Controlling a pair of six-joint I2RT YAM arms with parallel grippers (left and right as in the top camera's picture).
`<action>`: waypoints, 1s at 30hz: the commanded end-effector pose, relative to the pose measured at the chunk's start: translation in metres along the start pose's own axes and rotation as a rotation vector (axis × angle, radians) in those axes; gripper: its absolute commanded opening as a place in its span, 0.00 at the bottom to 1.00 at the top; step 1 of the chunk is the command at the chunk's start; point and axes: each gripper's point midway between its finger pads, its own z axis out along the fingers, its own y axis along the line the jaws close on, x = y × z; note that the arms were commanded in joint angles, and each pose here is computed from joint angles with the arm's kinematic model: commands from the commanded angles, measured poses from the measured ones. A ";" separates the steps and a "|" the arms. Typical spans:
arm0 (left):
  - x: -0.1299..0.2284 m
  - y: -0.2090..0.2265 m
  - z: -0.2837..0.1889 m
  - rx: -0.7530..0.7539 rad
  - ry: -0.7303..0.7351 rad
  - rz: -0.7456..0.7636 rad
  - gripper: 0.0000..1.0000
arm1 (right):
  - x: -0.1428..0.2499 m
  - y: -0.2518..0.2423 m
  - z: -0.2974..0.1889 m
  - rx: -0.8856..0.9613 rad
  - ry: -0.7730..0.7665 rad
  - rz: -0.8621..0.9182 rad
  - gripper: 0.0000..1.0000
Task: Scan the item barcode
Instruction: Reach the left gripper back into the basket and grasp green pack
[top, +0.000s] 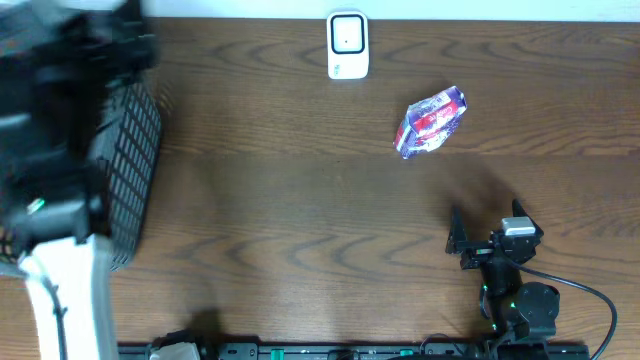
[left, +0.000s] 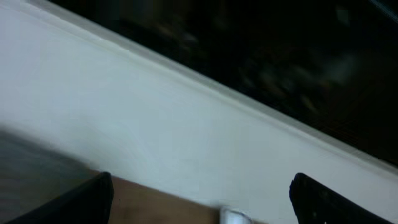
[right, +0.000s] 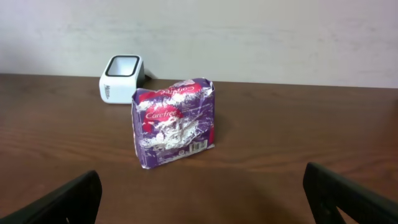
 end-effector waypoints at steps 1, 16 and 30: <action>-0.021 0.039 -0.027 -0.126 -0.043 -0.004 0.91 | 0.001 0.000 0.000 0.003 0.001 -0.008 0.99; 0.022 0.260 -0.102 -1.092 0.126 0.045 0.98 | 0.001 0.000 0.000 0.003 0.001 -0.008 0.99; 0.192 0.346 -0.116 -1.299 0.831 -0.041 0.89 | 0.001 0.000 0.000 0.003 0.001 -0.008 0.99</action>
